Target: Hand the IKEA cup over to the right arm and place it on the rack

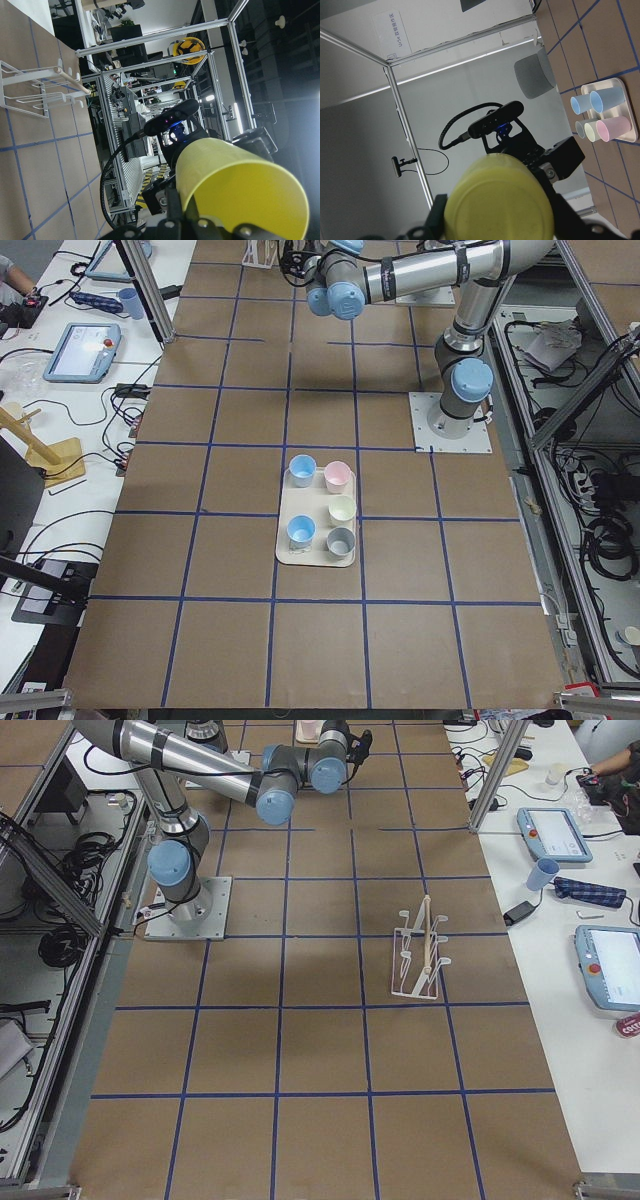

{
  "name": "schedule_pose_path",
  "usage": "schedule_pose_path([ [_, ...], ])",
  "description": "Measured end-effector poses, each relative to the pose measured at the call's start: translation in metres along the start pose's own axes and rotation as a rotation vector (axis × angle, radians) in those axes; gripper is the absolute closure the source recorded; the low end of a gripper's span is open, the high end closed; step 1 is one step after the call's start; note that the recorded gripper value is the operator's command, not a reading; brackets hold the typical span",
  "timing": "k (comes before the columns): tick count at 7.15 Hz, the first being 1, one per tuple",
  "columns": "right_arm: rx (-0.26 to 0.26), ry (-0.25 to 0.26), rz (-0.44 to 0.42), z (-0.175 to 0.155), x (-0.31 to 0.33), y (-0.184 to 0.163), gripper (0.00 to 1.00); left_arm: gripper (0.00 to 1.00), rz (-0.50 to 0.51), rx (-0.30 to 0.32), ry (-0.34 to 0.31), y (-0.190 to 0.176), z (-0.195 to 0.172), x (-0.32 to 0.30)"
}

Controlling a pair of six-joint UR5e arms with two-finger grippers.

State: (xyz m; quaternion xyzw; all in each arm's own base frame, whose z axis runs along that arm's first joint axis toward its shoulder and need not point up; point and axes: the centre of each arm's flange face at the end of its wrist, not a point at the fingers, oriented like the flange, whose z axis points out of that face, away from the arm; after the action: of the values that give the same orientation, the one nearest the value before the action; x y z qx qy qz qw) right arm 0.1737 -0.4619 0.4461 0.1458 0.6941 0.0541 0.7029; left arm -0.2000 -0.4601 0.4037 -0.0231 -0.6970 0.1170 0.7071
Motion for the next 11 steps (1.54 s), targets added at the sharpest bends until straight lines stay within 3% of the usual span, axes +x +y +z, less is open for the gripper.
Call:
schedule_pose_path([
  [1,-0.001,-0.001,-0.001,0.0,-0.001,0.0,0.77,0.05,0.003,-0.001,0.0,0.0,0.0,0.002],
  [6,0.017,-0.006,0.023,-0.008,-0.007,-0.004,0.77,0.0,-0.031,0.009,-0.016,-0.013,-0.017,0.029],
  [9,0.053,-0.054,0.065,-0.03,-0.023,-0.013,0.77,0.0,-0.112,-0.085,-0.084,-0.03,-0.058,0.067],
  [11,0.109,-0.025,0.069,-0.05,-0.026,-0.019,0.78,0.0,-0.173,-0.144,-0.124,-0.034,-0.064,0.08],
])
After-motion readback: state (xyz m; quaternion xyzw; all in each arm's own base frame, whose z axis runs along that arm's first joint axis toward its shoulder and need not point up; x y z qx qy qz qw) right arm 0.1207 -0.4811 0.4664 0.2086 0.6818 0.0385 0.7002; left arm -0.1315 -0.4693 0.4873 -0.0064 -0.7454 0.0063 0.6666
